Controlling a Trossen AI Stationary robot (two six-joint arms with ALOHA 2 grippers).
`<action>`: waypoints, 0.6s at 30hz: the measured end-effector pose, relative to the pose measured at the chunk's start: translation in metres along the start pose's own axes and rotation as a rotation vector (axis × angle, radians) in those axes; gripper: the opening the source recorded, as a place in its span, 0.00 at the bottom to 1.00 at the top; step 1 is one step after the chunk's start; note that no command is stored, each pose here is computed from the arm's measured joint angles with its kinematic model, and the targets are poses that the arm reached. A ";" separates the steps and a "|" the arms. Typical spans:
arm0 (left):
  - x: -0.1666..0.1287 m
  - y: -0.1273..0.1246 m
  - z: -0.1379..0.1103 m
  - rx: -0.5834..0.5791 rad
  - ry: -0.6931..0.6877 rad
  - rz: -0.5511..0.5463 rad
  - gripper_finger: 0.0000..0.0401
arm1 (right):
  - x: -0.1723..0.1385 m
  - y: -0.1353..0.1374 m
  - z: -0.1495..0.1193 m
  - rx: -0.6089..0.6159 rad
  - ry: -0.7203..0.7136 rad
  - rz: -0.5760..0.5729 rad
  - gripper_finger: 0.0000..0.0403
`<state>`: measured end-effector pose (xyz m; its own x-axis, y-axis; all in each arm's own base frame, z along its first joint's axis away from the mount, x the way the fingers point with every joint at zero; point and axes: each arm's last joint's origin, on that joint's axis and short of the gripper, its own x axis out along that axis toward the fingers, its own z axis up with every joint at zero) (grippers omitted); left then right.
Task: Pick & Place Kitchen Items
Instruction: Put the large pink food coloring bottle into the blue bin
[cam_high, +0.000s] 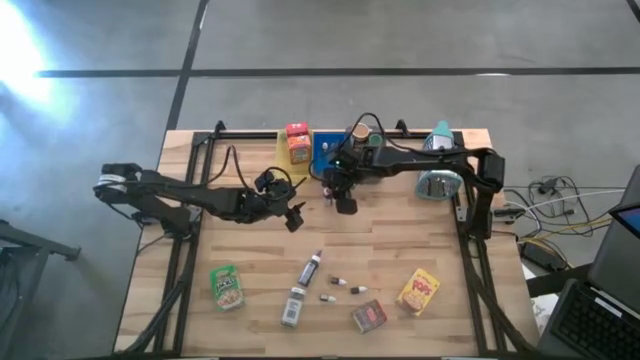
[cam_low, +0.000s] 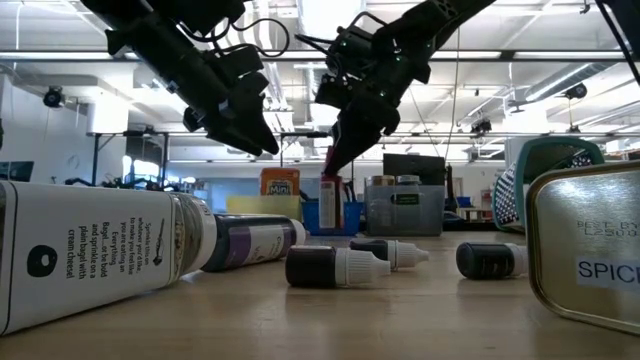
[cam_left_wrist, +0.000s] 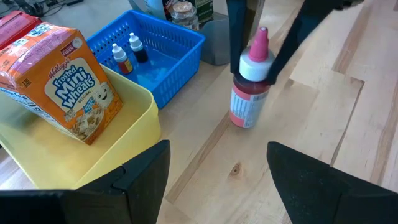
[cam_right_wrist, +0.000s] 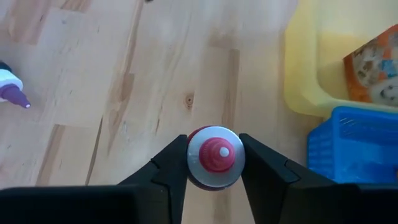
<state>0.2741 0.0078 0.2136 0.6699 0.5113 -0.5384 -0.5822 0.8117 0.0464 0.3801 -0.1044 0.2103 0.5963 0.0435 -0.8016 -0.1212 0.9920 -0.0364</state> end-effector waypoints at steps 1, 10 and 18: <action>0.000 0.000 0.000 0.000 0.000 0.000 0.68 | -0.002 -0.001 0.001 -0.006 -0.005 -0.003 0.29; 0.000 0.000 0.000 0.000 0.000 0.000 0.68 | -0.029 -0.025 0.015 -0.010 -0.018 -0.044 0.31; 0.000 0.000 0.000 0.000 0.000 -0.001 0.68 | -0.065 -0.059 0.030 -0.013 -0.073 -0.106 0.28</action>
<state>0.2741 0.0076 0.2136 0.6702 0.5108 -0.5385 -0.5818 0.8120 0.0462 0.3720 -0.1622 0.2825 0.6625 -0.0524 -0.7472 -0.0643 0.9899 -0.1264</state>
